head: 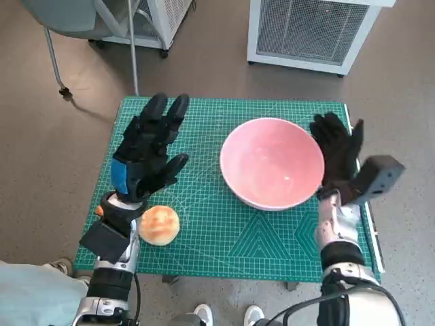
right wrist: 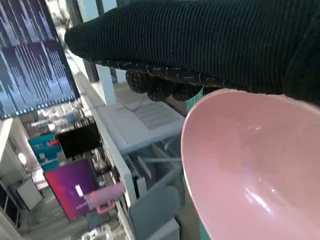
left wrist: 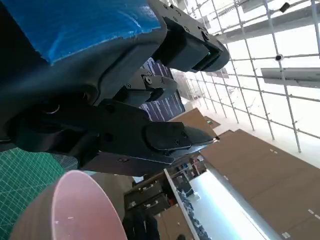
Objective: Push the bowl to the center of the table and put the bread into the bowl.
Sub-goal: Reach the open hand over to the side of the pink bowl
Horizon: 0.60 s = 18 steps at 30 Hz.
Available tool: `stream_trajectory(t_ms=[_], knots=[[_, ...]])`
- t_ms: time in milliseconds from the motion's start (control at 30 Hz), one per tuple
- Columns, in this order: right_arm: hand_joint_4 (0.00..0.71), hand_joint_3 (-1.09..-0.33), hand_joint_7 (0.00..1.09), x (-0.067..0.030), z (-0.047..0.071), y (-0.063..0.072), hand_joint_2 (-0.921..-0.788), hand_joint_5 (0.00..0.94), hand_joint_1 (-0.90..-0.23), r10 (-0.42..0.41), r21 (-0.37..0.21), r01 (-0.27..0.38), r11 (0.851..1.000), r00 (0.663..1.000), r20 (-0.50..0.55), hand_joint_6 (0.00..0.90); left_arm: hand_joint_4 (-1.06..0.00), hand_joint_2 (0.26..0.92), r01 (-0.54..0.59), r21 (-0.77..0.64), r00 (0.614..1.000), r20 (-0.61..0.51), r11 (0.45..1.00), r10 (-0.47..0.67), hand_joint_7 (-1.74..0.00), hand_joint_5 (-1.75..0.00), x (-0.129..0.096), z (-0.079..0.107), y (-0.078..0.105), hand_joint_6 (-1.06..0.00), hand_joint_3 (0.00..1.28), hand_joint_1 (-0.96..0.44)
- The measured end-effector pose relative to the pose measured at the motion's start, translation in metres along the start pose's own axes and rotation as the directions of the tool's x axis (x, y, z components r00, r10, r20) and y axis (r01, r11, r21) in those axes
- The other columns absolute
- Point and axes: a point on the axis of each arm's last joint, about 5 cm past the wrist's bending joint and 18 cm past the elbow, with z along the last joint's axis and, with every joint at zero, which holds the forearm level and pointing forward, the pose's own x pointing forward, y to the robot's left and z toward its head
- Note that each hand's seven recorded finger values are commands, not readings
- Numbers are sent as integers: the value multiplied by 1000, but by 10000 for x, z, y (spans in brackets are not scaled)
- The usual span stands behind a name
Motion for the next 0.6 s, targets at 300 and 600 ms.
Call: stream_trajectory(t_ms=[300,600], knots=[[347,-616,360,36,-13,185,-921,17,-399,67,-23,-68,997,998,-14,194,-353,921,-14,9,1000,-8,1000,14,-12,0,-24,-2,15,-494,267,-124],[361,-613,356,58,-20,297,-921,19,-390,106,-32,-107,994,994,-36,204,-352,921,-24,23,1000,-12,999,25,-14,0,-43,7,42,-502,269,-127]])
